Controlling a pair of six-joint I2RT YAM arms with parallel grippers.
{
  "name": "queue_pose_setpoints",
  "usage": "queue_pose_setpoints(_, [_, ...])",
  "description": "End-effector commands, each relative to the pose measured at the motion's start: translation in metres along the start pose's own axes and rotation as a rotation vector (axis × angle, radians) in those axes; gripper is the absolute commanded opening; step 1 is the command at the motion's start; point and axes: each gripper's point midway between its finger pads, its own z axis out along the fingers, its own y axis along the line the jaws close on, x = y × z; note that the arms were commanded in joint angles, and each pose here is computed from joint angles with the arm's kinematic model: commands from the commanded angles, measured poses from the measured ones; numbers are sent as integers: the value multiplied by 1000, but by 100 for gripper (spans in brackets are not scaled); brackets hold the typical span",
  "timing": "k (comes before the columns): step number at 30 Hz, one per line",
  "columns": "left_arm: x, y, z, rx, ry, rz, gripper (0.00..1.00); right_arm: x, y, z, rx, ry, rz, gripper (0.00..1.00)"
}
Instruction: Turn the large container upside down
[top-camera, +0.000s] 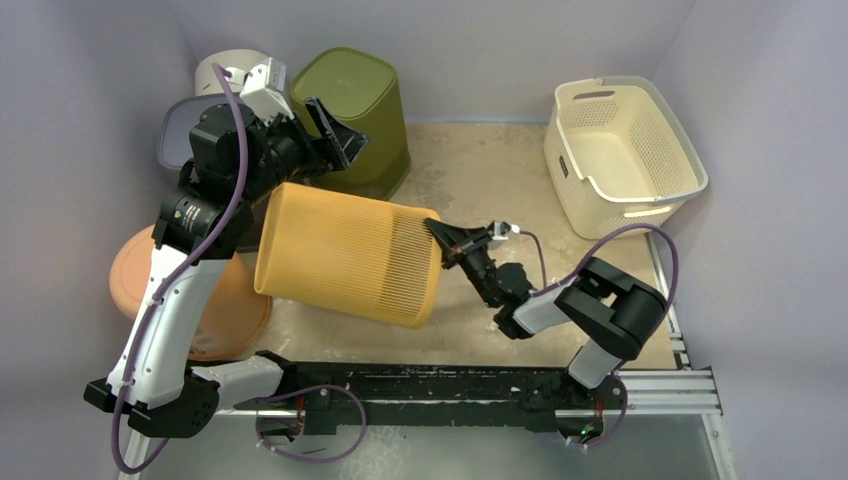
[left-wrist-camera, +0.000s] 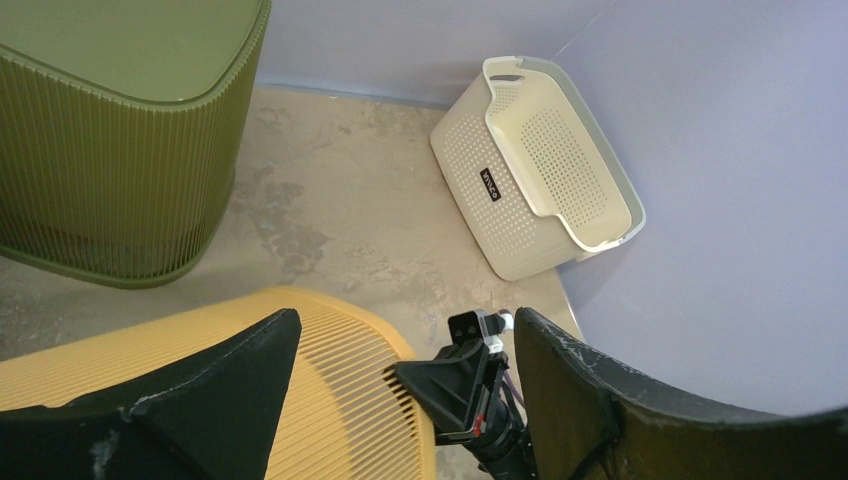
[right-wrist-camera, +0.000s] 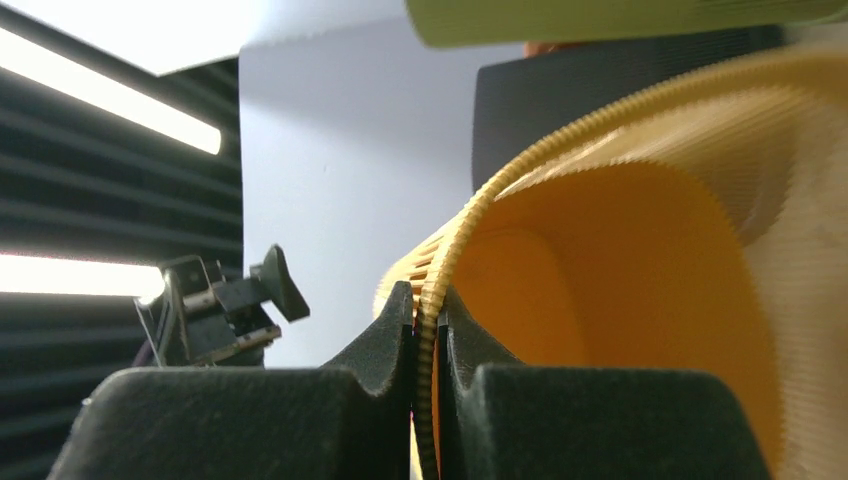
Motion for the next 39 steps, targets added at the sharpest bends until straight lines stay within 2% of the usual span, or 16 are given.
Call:
queue_pose_setpoints(1, [-7, -9, -3, 43, -30, 12, 76, -27, 70, -45, -279, -10, 84, 0])
queue_pose_setpoints(3, [-3, -8, 0, 43, -23, 9, 76, -42, 66, -53, -257, -37, 57, 17])
queue_pose_setpoints(4, [-2, -7, 1, 42, -21, 6, 76, -49, 63, -57, -244, -50, 47, 23])
queue_pose_setpoints(8, [4, -4, 6, 40, -8, 2, 76, -61, 52, -67, -199, -70, 6, 40])
queue_pose_setpoints(11, [10, 0, 11, 33, 9, 1, 76, -63, 42, -70, -164, -72, -22, 48])
queue_pose_setpoints(19, [23, 8, 19, 21, 43, 6, 76, -67, 21, -71, -98, -70, -65, 55])
queue_pose_setpoints(39, [23, 5, 16, 31, 40, -8, 76, -82, -5, -86, 0, -103, -195, 62])
